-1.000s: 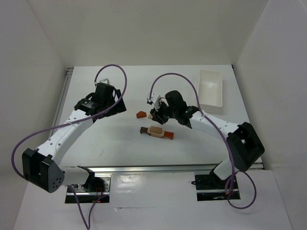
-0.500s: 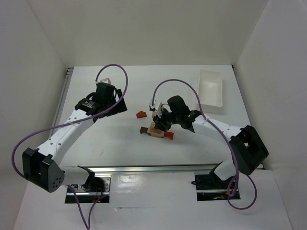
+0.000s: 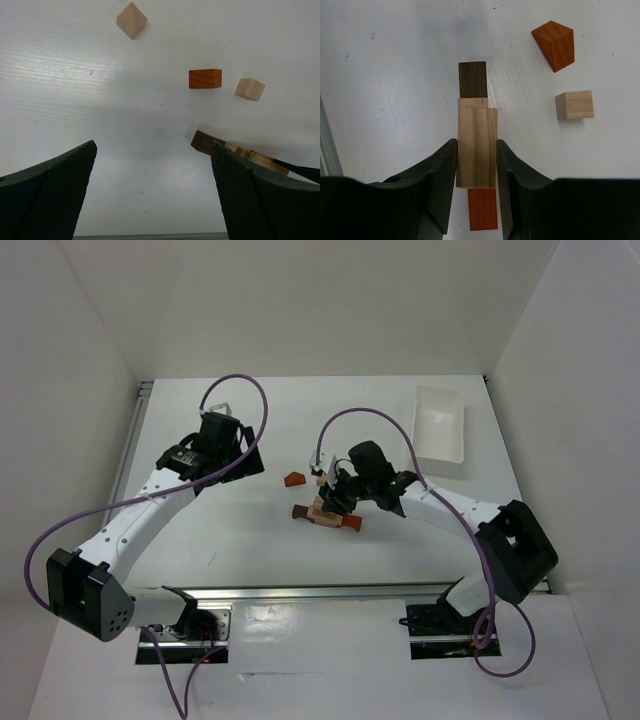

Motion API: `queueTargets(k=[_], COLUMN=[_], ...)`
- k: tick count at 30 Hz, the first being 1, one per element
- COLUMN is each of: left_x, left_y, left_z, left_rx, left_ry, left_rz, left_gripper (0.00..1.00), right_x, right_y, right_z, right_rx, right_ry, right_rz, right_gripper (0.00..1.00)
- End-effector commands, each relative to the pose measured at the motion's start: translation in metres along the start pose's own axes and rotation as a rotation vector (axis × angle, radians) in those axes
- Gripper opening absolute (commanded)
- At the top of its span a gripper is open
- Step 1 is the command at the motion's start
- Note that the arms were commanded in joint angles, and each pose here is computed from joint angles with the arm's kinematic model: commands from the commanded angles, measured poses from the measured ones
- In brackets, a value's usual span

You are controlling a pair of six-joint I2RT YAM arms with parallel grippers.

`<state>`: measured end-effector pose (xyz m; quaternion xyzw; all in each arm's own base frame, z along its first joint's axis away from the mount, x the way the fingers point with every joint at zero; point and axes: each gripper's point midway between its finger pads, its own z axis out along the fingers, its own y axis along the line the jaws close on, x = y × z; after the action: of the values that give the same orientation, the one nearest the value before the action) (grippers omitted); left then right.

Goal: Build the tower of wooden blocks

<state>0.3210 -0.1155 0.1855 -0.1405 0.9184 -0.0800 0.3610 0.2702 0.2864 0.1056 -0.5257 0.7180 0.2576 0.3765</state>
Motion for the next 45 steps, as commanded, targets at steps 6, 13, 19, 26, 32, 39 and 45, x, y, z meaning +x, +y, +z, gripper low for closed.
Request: queueTargets(k=[6,13,19,26,32,39,45], left_x=[-0.015,-0.017,-0.017,-0.017,-0.017,-0.017,-0.017], left_y=[-0.007,-0.006,-0.006,-0.006,-0.006,-0.006,-0.006], left_z=[-0.006,-0.008,-0.008,-0.008,-0.008,-0.008,-0.008], left_rx=[0.014,0.006,0.006,0.006,0.006,0.006,0.006], left_ry=[-0.042,-0.047,-0.047,-0.047,-0.047,-0.047,-0.047], left_rz=[0.007,0.007,0.016,0.016,0.016,0.016,0.016], left_gripper=[1.00,1.00,1.00,1.00,1.00,1.00,1.00], right_x=[-0.005,-0.007,-0.003,0.005,0.003,0.005,0.006], right_y=[-0.003,-0.004,0.001,-0.001,-0.002,-0.001,-0.003], right_z=[0.013,0.012,0.011,0.012,0.013,0.012,0.012], right_rx=[-0.012,-0.012,-0.027,-0.026,-0.022,-0.026,-0.017], right_ry=[-0.047,-0.045,-0.043,-0.028,-0.036,-0.028,-0.024], right_rz=[-0.067,-0.076,-0.081,-0.067,-0.072,-0.067,-0.077], right_gripper=[0.14,0.14,0.14,0.16,0.24,0.30,0.36])
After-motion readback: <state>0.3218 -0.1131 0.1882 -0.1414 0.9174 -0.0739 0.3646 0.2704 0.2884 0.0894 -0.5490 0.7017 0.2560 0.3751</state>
